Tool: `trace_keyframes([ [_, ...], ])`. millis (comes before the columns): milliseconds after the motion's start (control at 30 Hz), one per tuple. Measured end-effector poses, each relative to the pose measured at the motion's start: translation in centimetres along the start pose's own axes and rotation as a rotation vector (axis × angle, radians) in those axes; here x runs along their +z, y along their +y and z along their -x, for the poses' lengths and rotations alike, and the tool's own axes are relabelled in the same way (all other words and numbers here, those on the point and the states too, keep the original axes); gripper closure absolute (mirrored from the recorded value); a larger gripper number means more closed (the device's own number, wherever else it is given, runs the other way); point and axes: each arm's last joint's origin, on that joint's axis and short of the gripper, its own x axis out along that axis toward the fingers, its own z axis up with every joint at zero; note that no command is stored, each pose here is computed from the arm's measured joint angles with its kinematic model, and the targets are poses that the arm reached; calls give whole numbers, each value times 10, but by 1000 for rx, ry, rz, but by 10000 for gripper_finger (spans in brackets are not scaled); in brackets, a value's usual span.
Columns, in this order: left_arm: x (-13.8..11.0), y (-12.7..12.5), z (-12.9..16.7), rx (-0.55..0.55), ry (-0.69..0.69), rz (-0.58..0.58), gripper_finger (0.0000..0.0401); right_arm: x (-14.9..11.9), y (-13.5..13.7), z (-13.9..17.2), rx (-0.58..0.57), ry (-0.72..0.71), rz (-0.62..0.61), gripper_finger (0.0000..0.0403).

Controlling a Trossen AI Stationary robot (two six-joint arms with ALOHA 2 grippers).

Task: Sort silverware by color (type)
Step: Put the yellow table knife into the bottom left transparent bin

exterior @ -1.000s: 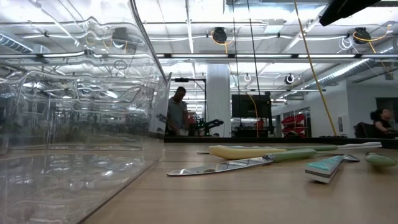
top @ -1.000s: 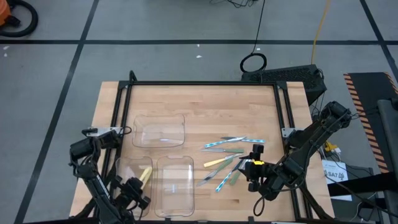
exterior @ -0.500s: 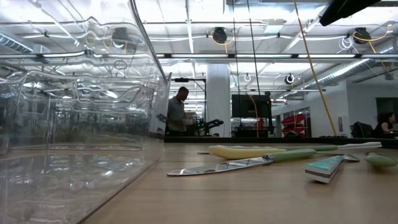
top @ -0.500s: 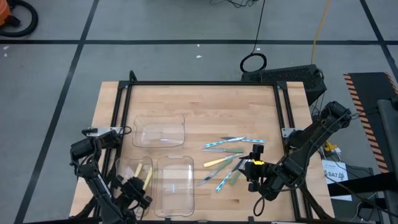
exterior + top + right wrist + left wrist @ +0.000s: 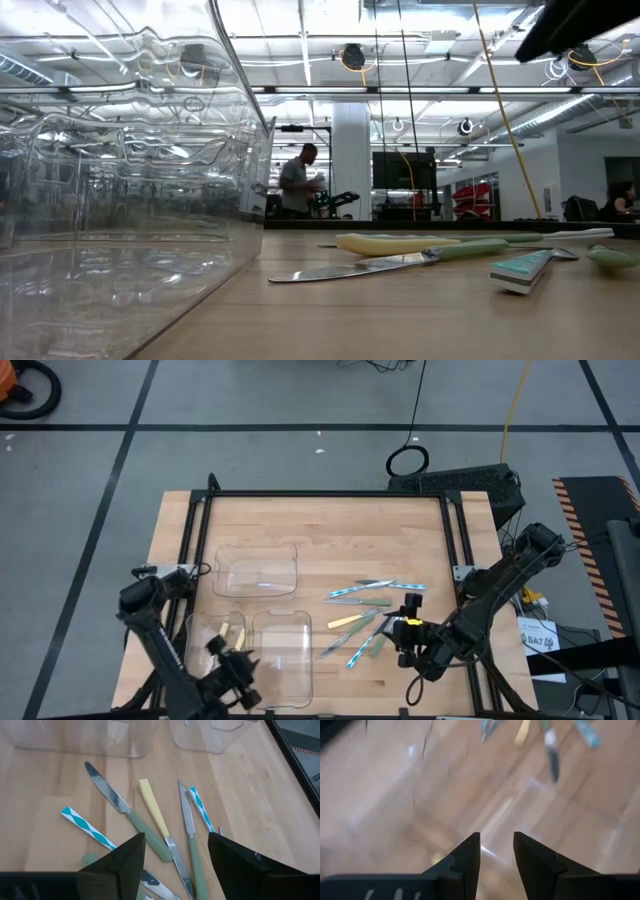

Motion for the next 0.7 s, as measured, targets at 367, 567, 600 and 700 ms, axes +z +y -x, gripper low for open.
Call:
trace_keyframes([
  [367, 77, -10, -56, 10, -80, -374, 274, -19, -4, -30, -13, -23, 7, 193],
  [567, 102, -16, -75, -35, -128, -445, 274, -22, -12, -60, 87, -88, -18, 193],
  [600, 105, -18, -76, -43, -142, -457, 274, -23, -14, -65, 99, -99, -22, 193],
  [700, 111, -24, -78, -80, -194, -473, 274, -26, -21, -76, 125, -131, -44, 193],
])
